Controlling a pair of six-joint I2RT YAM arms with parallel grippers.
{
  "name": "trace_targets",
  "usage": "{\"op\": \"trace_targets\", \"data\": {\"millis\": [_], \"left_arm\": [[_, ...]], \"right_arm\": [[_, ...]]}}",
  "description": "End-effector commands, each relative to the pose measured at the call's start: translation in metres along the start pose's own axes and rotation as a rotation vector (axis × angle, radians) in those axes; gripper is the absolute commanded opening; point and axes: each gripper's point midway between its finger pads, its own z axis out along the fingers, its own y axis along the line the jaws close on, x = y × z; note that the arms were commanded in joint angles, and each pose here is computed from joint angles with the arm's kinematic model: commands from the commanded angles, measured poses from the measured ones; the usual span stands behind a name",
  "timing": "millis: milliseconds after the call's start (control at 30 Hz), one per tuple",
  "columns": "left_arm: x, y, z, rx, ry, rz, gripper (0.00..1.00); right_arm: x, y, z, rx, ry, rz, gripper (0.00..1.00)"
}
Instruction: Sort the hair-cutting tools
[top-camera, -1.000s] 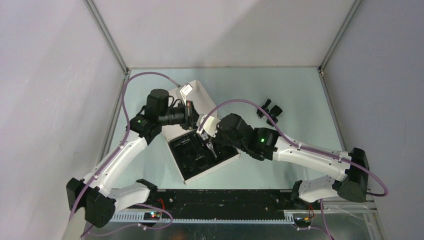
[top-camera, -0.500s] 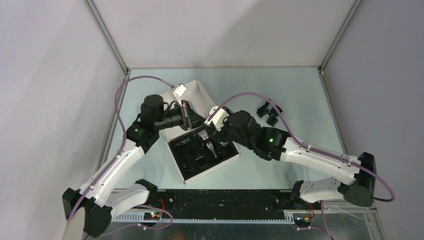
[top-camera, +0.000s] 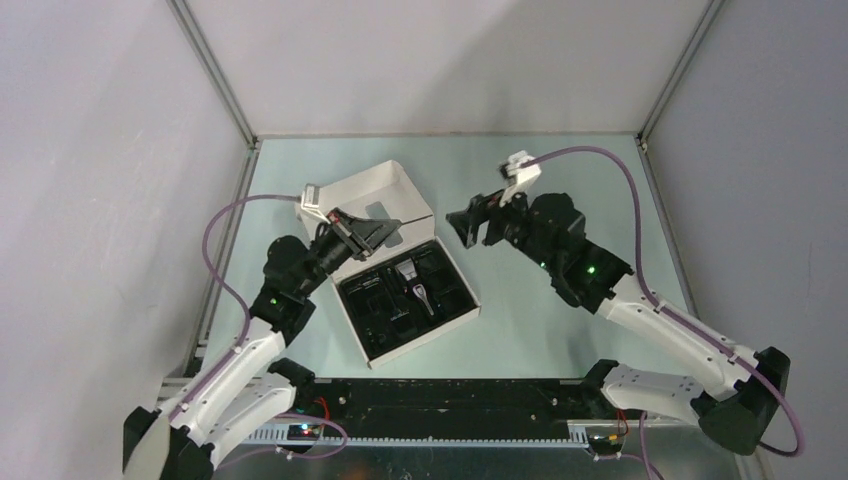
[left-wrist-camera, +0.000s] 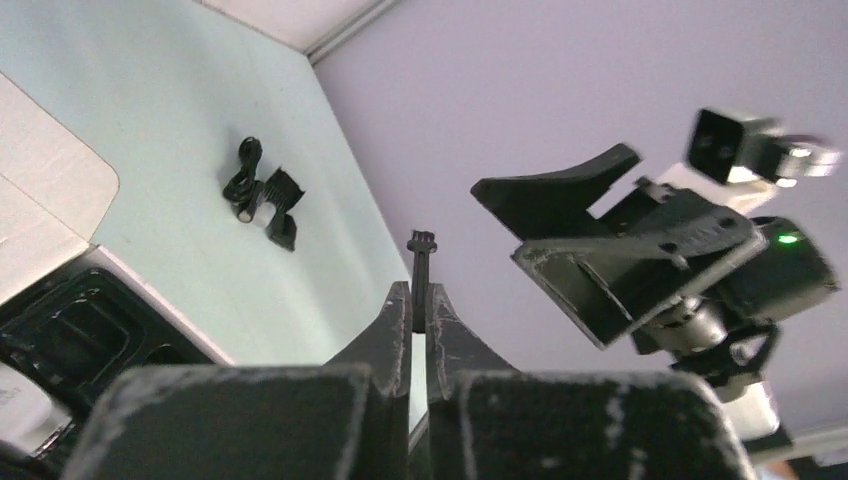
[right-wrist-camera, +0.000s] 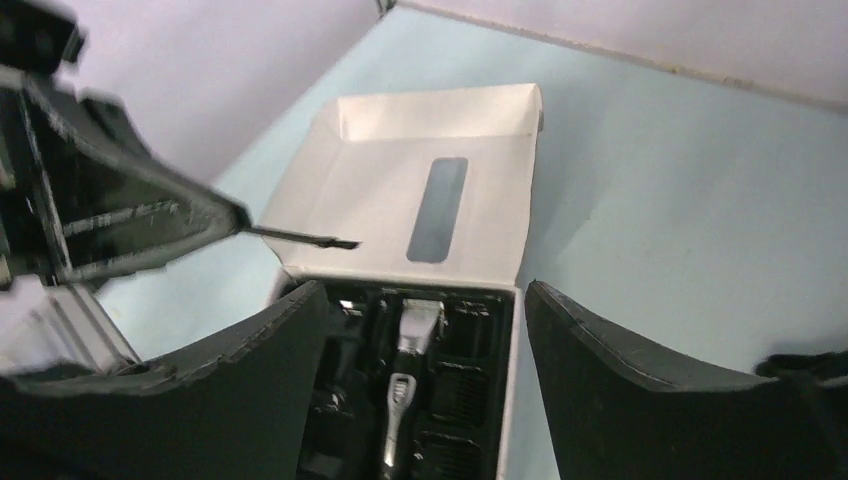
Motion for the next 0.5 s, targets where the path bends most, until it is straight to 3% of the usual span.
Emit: {"op": "trace_targets", "data": {"millis": [0,300,467], "left_arm": [[-0.040,-0.020,-0.006,0.089,-0.237,-0.170,0.00],[-0.048,-0.027,-0.014,0.140,-0.308,-0.324,0.00],[-0.047,-0.034,-0.012,0.183,-0.311,-0.422,0.00]], "right_arm": [[-0.042,0.005,-0.006,-0.139,-0.159,0.378,0.76],[-0.059,0.020,0.009,-0.280,-0.225,0.695,0.69],[-0.066,0.041,0.019,-0.357,-0.257,0.747,0.66]]}}
